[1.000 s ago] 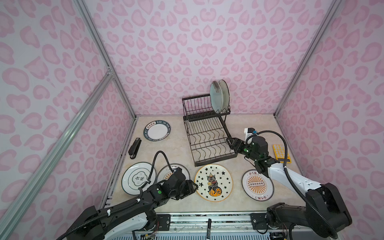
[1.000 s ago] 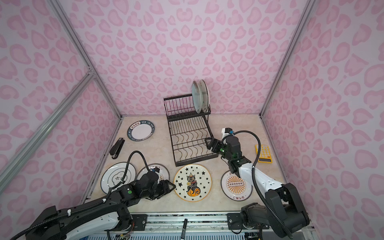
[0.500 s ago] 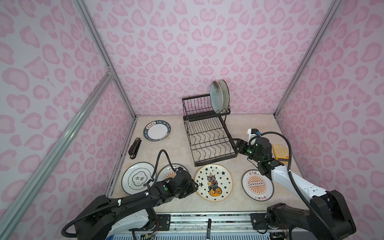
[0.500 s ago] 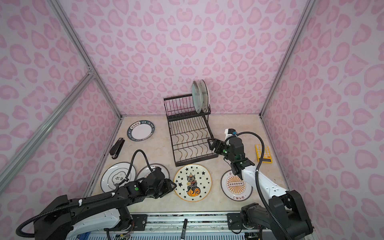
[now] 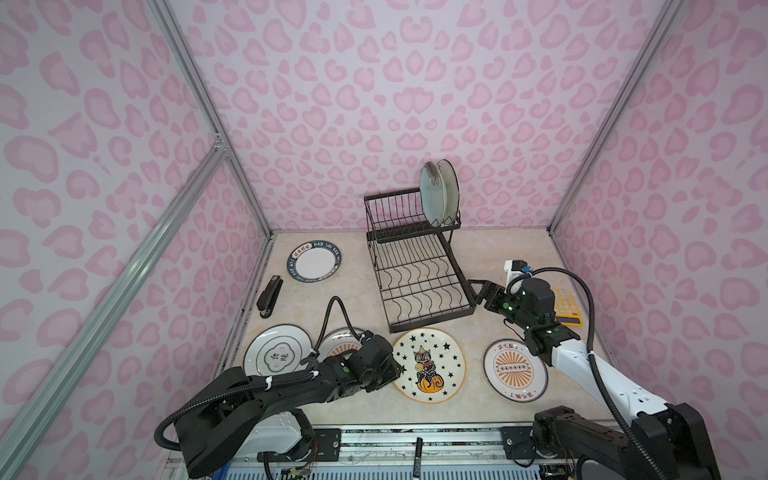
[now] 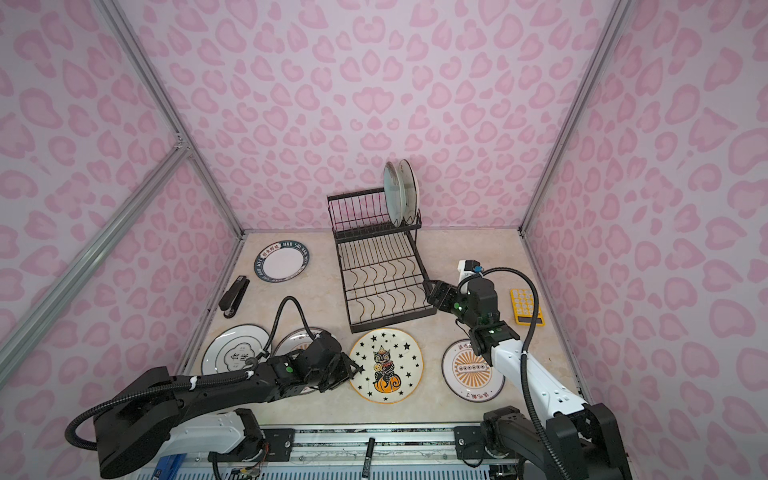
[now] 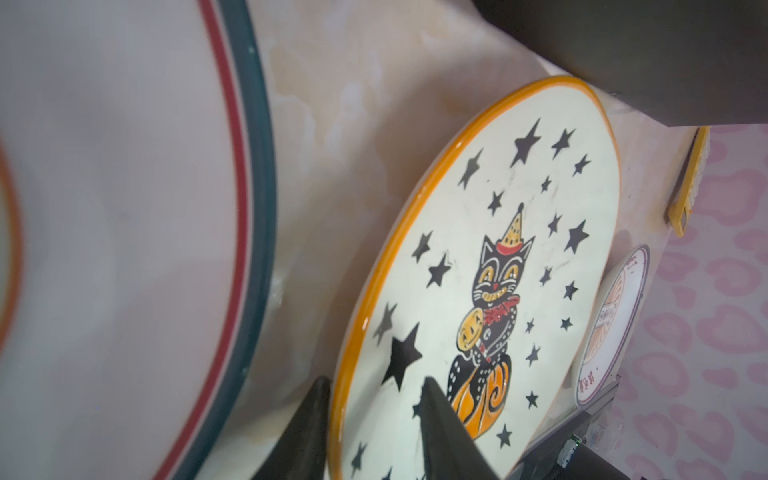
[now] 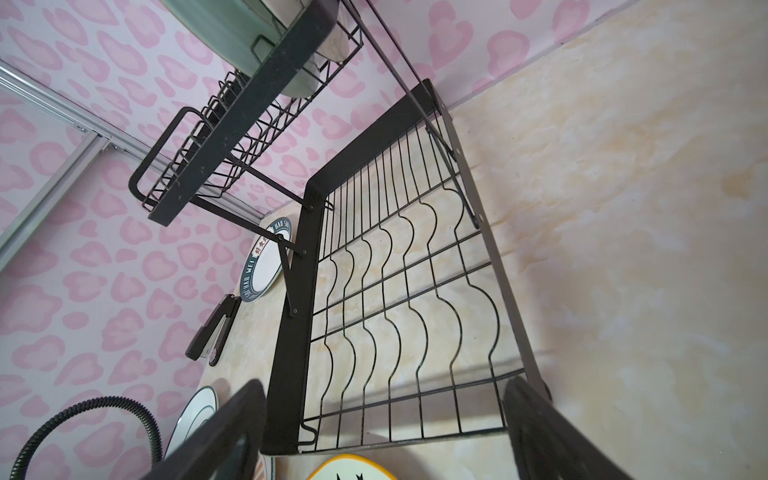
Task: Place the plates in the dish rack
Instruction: 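Grip the cat plate's rim with the left gripper and tilt it up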
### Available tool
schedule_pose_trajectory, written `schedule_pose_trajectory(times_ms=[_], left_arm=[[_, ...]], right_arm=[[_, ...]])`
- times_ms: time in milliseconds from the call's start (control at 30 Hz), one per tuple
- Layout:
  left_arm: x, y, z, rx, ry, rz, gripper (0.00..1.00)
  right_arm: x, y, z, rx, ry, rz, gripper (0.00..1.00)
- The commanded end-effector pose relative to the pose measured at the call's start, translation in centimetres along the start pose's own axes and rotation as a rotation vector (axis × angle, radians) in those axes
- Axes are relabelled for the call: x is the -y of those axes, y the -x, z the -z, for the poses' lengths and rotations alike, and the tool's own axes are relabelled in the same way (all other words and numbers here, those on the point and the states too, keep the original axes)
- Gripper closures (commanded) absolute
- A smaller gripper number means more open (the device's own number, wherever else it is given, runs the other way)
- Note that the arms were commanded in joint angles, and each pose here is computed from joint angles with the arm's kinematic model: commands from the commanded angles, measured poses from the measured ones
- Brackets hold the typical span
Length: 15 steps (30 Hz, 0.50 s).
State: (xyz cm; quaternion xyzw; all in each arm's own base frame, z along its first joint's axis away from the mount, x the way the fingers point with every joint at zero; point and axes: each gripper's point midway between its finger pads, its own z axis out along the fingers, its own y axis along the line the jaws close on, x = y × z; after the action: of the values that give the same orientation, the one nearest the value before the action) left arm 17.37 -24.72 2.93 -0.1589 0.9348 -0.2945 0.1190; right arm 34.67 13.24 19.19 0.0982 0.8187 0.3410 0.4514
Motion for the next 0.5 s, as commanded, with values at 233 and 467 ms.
schedule_pose_trajectory(times_ms=[233, 467], left_arm=[[1.1, 0.4, -0.2, 0.011, -0.022, -0.006, 0.77], [1.3, 0.6, 0.1, 0.02, -0.015, -0.021, 0.84]], right_arm=[[0.6, -0.2, 0.5, -0.01, -0.001, 0.003, 0.11], [1.5, -2.0, 1.0, -0.062, -0.026, -0.005, 0.12]])
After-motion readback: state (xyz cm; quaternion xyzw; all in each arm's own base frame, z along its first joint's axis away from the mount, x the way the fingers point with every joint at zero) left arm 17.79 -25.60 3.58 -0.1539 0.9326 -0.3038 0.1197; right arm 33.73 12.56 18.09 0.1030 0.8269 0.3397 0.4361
